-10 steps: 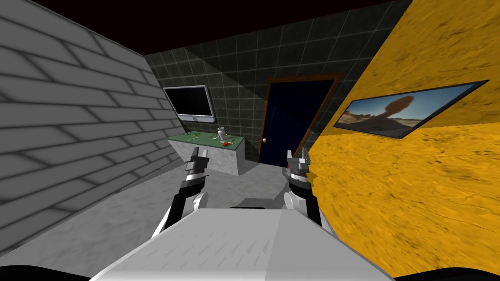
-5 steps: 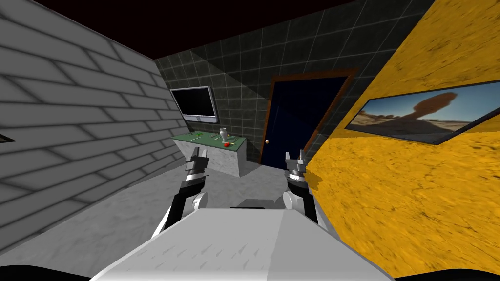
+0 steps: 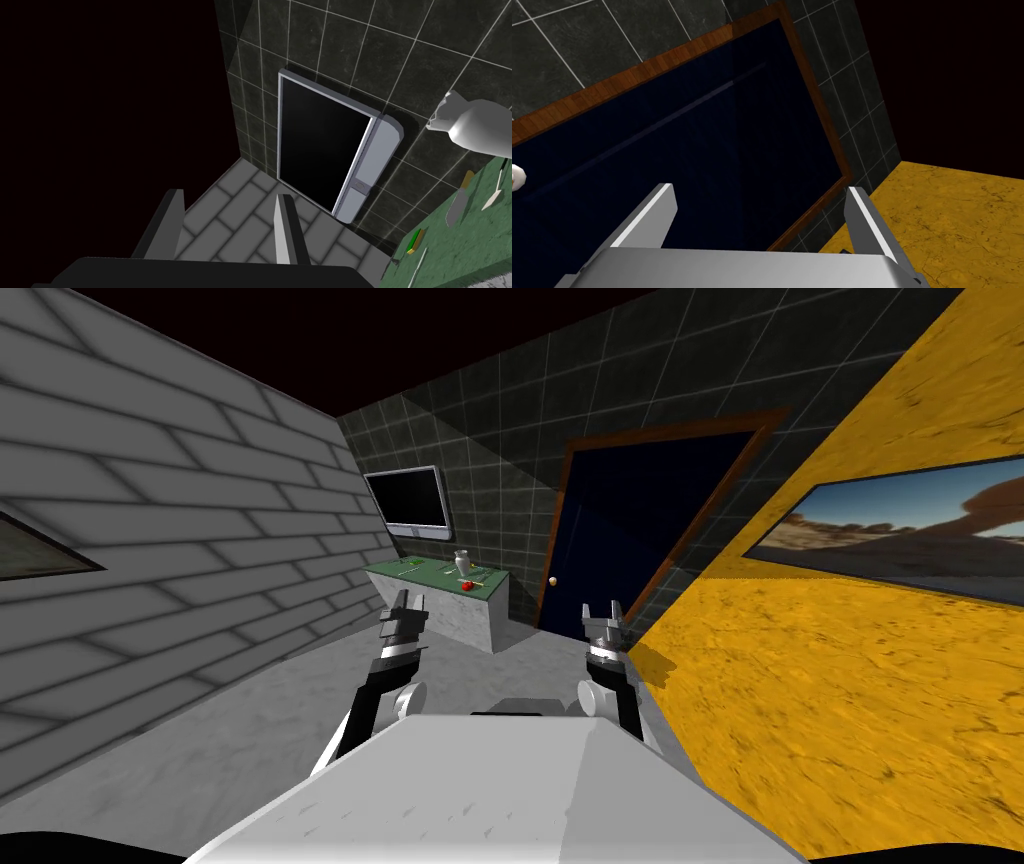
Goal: Pull the door open
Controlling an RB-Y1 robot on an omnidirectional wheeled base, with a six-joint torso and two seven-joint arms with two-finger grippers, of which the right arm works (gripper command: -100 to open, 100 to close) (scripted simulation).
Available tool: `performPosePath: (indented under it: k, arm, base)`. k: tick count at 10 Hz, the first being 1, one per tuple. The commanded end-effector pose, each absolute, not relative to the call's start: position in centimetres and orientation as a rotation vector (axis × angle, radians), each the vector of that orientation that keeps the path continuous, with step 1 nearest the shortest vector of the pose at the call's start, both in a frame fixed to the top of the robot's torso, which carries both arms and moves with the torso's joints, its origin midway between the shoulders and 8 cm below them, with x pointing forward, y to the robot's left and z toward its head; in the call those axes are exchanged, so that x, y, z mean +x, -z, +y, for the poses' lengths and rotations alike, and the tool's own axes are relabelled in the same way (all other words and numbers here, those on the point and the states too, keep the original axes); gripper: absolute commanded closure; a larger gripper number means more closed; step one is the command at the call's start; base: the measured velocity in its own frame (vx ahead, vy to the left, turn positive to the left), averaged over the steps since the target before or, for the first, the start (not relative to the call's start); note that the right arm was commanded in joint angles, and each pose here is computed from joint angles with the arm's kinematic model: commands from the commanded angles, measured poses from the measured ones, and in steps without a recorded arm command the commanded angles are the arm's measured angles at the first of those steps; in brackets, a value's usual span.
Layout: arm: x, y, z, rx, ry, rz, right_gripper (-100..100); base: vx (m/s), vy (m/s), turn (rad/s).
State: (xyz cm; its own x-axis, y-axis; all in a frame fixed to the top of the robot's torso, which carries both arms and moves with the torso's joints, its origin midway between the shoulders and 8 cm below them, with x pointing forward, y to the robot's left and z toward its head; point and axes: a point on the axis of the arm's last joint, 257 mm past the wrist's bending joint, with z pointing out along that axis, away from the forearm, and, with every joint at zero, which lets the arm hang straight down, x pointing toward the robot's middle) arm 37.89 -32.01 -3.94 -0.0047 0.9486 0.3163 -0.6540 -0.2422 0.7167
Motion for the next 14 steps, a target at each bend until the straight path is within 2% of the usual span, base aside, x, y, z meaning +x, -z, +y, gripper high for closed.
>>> performPosePath:
  k: [1,14]
  arm:
    - [38.2,5.0,-32.7,0.952,-1.620,0.418,-100]
    - [40.4,14.9,-38.5,1.260,-1.763,0.188,-100]
  base:
    - [0.087,-0.041,0.119]
    - [0.081,-0.048,0.137]
